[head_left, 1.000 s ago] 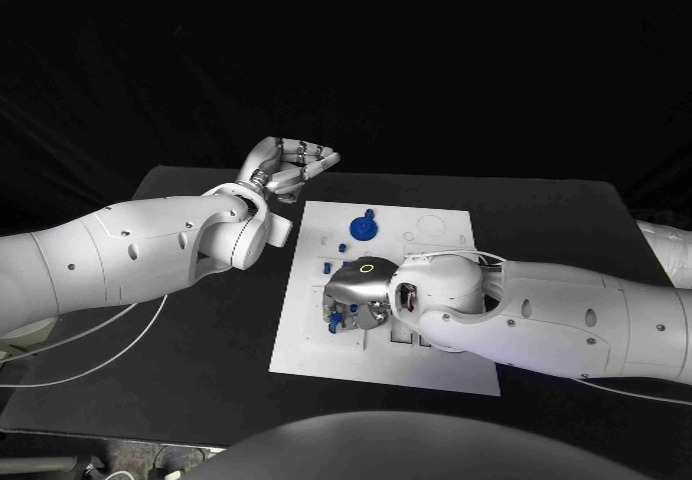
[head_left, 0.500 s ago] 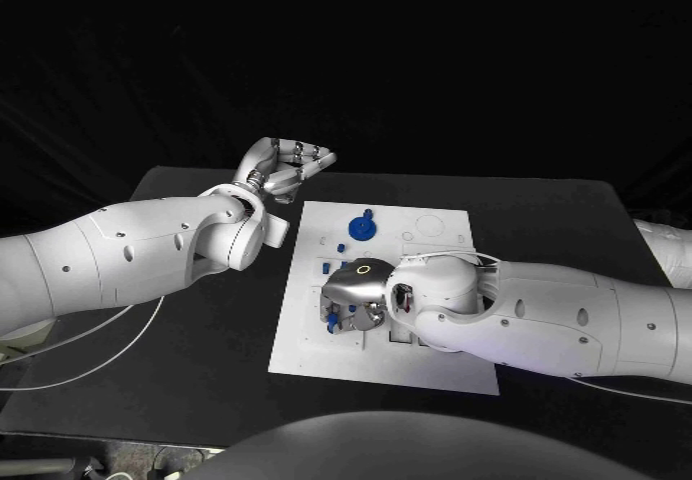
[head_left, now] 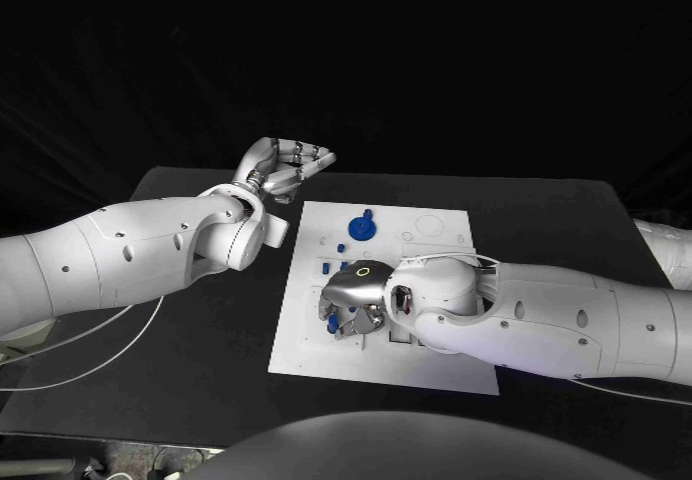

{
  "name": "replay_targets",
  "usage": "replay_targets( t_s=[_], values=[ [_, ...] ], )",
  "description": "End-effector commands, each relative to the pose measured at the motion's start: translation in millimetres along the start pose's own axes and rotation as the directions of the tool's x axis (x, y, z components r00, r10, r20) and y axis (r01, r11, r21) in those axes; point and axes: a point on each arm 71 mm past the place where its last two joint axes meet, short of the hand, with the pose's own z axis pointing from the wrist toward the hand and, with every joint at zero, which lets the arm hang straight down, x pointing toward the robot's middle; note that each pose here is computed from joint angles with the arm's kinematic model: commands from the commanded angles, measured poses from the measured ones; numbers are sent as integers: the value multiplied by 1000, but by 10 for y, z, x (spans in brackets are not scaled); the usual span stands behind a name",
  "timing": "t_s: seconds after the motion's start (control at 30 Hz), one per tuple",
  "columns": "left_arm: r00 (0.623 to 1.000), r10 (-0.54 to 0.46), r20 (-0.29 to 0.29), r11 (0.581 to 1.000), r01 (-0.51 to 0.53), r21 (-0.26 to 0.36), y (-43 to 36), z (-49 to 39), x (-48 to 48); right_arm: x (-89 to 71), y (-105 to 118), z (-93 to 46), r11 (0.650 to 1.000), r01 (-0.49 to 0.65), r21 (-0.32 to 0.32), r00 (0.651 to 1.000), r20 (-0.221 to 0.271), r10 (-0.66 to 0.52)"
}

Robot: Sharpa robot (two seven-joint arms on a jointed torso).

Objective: Assemble the parts on the task board

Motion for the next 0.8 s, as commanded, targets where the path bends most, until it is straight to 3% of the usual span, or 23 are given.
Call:
replay_targets(
  t_s=[0.03,0.13,0.37,0.5,0.6,0.8],
  values=[
    [1000,-9,-10,1000,9,6,-13,3,16,13,4,-4,1000,10,7,1000,-7,-10],
    [1000,-9,-11,1000,9,6,-14,4,20,-8,-5,-18,1000,4,14,1000,29,-5],
    [1000,-10,-12,1000,10,7,-14,6,21,-85,-46,-99,999,-41,17,986,164,38],
    [1000,-10,-12,1000,10,6,-13,7,19,-128,-108,-209,988,-156,17,965,214,149],
    [1000,-8,-10,1000,8,5,-9,9,11,-233,-206,-365,939,-344,21,908,260,327],
    [1000,-7,-9,1000,7,3,-3,15,5,-510,-485,-757,840,-539,55,793,368,485]
  ],
)
